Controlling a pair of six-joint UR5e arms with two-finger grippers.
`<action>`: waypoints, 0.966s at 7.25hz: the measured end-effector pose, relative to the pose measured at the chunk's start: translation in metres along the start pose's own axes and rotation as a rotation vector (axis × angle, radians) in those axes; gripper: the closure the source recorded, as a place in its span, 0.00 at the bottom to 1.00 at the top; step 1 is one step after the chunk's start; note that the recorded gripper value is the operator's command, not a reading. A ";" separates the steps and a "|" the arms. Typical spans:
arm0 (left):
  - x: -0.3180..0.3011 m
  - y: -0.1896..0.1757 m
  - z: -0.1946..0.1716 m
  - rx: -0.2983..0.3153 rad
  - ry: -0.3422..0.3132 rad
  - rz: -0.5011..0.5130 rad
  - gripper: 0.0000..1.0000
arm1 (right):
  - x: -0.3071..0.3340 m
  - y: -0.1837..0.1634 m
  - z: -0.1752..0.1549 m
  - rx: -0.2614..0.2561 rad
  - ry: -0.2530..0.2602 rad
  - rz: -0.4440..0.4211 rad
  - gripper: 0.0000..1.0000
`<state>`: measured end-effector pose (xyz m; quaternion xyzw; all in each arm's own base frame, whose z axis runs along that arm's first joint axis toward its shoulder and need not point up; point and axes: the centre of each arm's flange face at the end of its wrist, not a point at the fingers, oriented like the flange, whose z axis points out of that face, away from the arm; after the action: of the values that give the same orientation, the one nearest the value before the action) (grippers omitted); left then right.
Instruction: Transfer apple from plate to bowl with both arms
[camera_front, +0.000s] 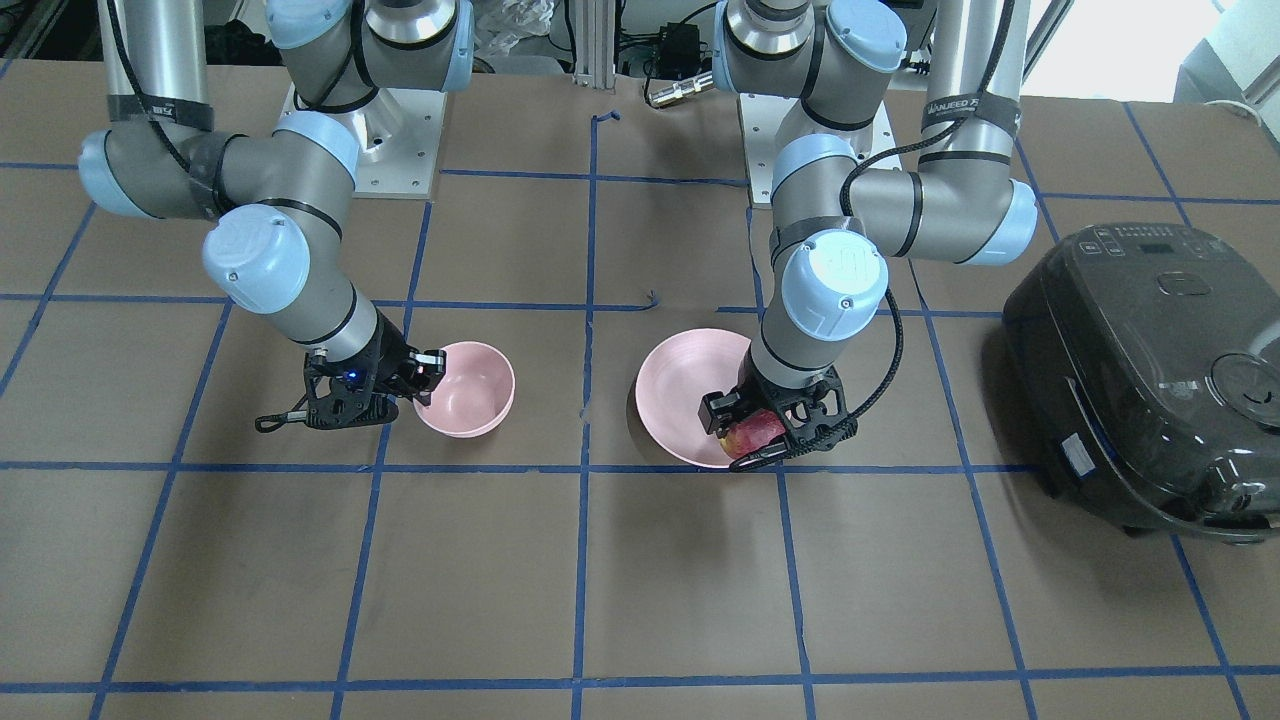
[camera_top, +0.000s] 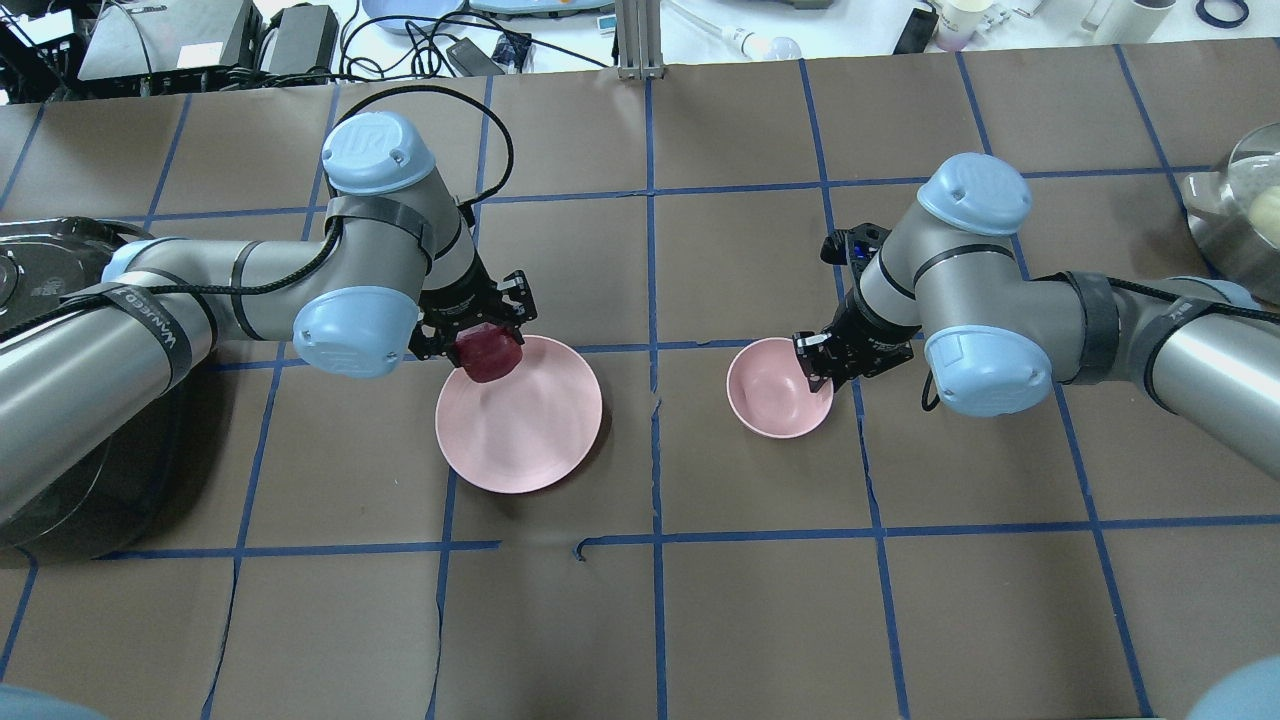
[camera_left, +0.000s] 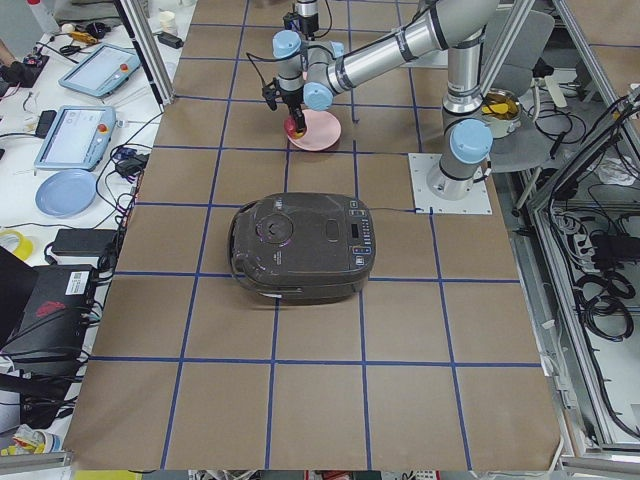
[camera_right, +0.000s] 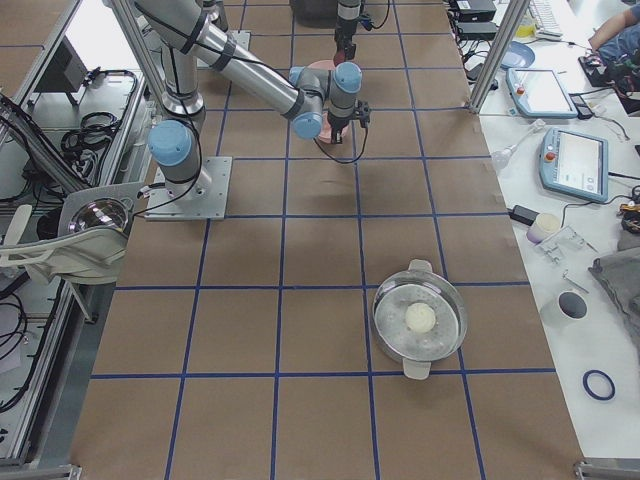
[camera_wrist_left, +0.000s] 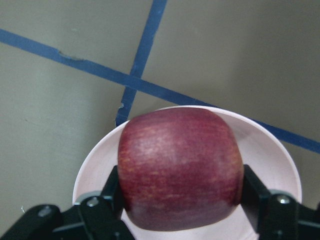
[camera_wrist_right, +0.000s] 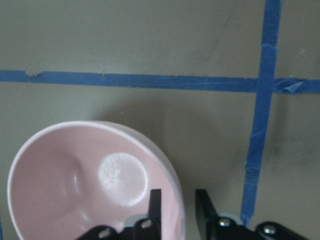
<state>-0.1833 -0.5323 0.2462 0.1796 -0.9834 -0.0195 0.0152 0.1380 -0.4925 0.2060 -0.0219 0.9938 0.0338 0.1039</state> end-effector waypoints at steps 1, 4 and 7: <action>0.005 -0.003 -0.019 0.027 0.016 0.003 0.82 | 0.000 -0.001 -0.002 0.004 0.000 0.003 0.00; 0.041 -0.006 -0.084 0.044 0.102 -0.055 0.84 | 0.002 -0.023 -0.055 0.092 0.089 -0.003 0.00; 0.099 0.025 -0.107 0.009 0.243 -0.129 1.00 | -0.001 -0.037 -0.136 0.061 0.168 0.012 0.00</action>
<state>-0.2804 -0.5478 0.3565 0.2437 -0.9608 0.0061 0.1319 0.1128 -0.5386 0.3363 -0.0156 0.9997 0.0023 0.0206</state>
